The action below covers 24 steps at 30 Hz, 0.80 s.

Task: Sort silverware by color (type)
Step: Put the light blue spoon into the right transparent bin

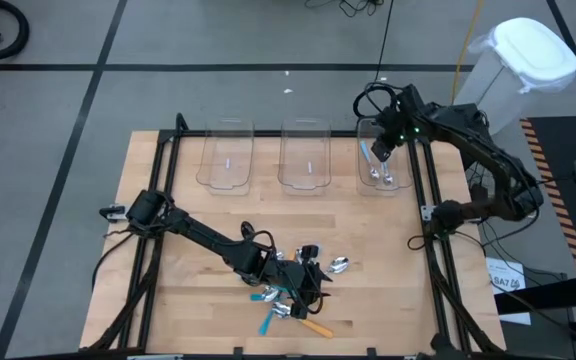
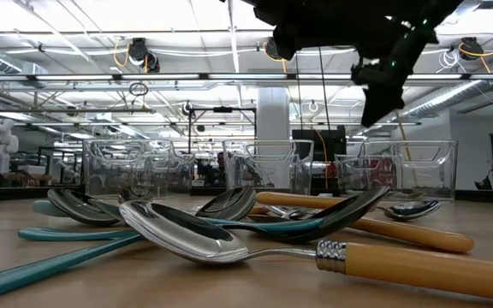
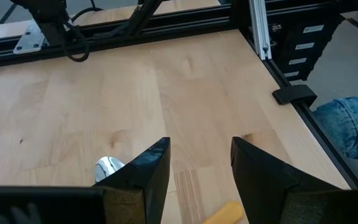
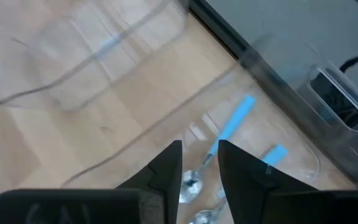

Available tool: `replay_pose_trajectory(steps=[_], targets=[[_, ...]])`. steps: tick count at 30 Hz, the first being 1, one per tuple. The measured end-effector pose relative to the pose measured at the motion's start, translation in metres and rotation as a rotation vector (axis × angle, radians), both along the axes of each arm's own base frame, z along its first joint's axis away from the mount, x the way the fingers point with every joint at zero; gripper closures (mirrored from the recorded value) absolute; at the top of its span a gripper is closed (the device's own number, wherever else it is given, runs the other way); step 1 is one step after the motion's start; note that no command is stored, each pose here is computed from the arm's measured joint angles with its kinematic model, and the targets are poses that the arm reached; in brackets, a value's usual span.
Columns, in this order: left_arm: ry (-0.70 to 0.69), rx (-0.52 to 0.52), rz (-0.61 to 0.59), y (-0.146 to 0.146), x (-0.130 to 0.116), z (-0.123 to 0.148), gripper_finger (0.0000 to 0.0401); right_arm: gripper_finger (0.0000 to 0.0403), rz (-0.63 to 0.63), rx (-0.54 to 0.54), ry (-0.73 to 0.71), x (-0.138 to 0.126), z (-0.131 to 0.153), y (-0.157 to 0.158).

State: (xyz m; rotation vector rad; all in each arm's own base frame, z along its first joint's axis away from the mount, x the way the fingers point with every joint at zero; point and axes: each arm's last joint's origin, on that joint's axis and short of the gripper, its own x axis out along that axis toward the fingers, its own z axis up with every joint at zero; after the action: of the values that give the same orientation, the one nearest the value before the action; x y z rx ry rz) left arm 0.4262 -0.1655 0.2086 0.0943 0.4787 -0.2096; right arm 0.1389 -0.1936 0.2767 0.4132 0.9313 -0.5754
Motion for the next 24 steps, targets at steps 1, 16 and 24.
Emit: replay_pose_trajectory(steps=[1, 16, 24], targets=[[0.000, -0.001, 0.001, 0.000, 0.000, 0.000, 0.0233, 0.0303, 0.008, -0.009, -0.011, 0.001, 0.004, 0.006], [0.084, 0.011, 0.013, 0.002, -0.004, -0.007, 0.0233, 0.0303, 0.123, -0.157, -0.104, 0.004, 0.034, 0.125], [0.105, 0.018, 0.046, 0.003, -0.005, -0.009, 0.0233, 0.0303, 0.163, -0.166, -0.118, 0.002, -0.029, 0.168]])
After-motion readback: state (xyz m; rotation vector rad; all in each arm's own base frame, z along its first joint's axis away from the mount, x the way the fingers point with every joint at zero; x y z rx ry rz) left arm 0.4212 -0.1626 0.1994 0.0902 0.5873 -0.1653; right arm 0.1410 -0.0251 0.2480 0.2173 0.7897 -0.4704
